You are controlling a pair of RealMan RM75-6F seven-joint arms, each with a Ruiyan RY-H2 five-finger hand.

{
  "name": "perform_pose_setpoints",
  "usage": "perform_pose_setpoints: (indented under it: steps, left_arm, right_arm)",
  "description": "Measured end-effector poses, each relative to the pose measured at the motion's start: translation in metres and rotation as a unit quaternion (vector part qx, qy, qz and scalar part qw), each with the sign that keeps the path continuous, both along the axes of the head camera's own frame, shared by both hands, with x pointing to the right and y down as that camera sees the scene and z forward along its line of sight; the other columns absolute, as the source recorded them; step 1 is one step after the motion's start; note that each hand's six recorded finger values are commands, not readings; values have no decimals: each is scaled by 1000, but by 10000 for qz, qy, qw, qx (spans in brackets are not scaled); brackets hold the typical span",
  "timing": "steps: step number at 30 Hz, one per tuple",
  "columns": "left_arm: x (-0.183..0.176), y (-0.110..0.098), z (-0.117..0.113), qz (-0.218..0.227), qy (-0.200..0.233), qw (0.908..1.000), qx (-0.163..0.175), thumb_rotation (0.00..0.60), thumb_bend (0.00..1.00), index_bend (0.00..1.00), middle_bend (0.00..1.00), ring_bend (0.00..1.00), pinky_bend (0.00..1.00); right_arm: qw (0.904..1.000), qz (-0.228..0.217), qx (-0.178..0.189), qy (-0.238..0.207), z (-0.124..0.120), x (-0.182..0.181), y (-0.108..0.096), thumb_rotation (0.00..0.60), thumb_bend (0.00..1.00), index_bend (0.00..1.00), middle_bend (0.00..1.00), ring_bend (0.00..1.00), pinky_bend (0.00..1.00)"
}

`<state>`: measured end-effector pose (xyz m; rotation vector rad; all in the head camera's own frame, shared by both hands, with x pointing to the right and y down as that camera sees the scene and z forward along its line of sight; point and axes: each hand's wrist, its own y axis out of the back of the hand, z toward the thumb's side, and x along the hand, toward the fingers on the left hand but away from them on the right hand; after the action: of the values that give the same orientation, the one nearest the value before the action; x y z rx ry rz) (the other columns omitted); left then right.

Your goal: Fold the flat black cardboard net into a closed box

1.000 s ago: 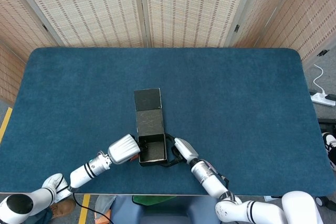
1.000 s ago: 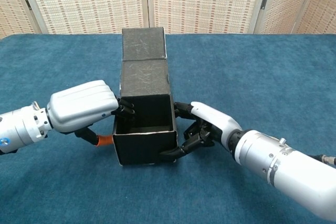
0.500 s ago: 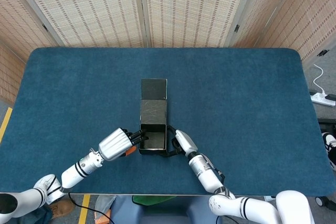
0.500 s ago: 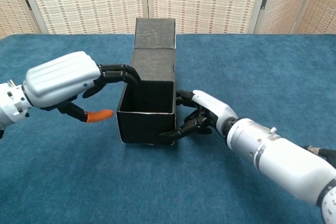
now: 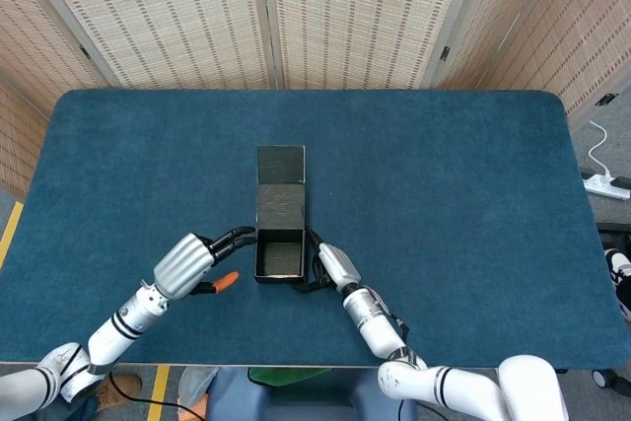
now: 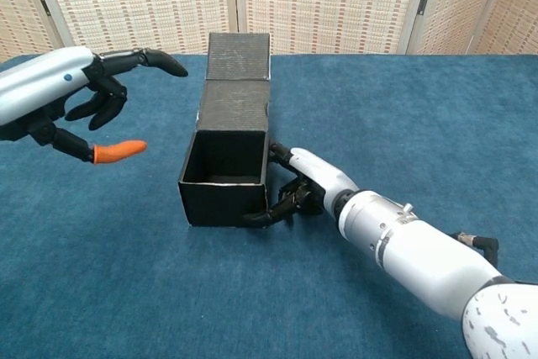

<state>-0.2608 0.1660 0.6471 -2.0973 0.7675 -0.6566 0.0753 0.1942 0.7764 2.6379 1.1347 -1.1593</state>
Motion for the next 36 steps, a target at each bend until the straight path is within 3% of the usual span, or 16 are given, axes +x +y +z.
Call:
perform_pose_setpoints:
  steps: [5,11,14,21,28,33,36]
  left_arm:
    - [-13,-3,1,-471,249,9962,-694,600,345,111,193,763,902]
    - [-26,-2,11,-842,319,9853,-1452,600,301,8,95,712,904]
    - [-31,0,19,-993,330,9760,-1912,600,246,0,19,669,902]
    - [-48,-1,48,-1435,296,9465,-2875,600,215,0,0,635,901]
    - [-58,-4,82,-1732,227,9231,-3425,600,213,0,0,626,901]
    - [-47,-3,98,-1743,420,9075,-3798,600,214,0,0,626,901]
    - [-35,-2,106,-1630,511,9030,-3943,600,215,0,0,627,901]
  right_arm:
    - [9999,-67,-47,-79,-7,-2,9,600,0,0,0,609,1000]
    - [10000,20,35,37,-15,10,13,600,0,0,0,591,1000]
    - [9999,17,6,99,-18,18,14,600,0,0,0,581,1000]
    - [9999,27,1,153,-36,46,16,600,0,0,0,572,1000]
    - [9992,79,387,-102,-98,76,-3,600,0,0,0,573,1000]
    - [9950,214,939,-257,-161,98,-34,600,0,0,0,577,1000]
    - [9907,378,1285,-235,-188,112,-53,600,0,0,0,580,1000]
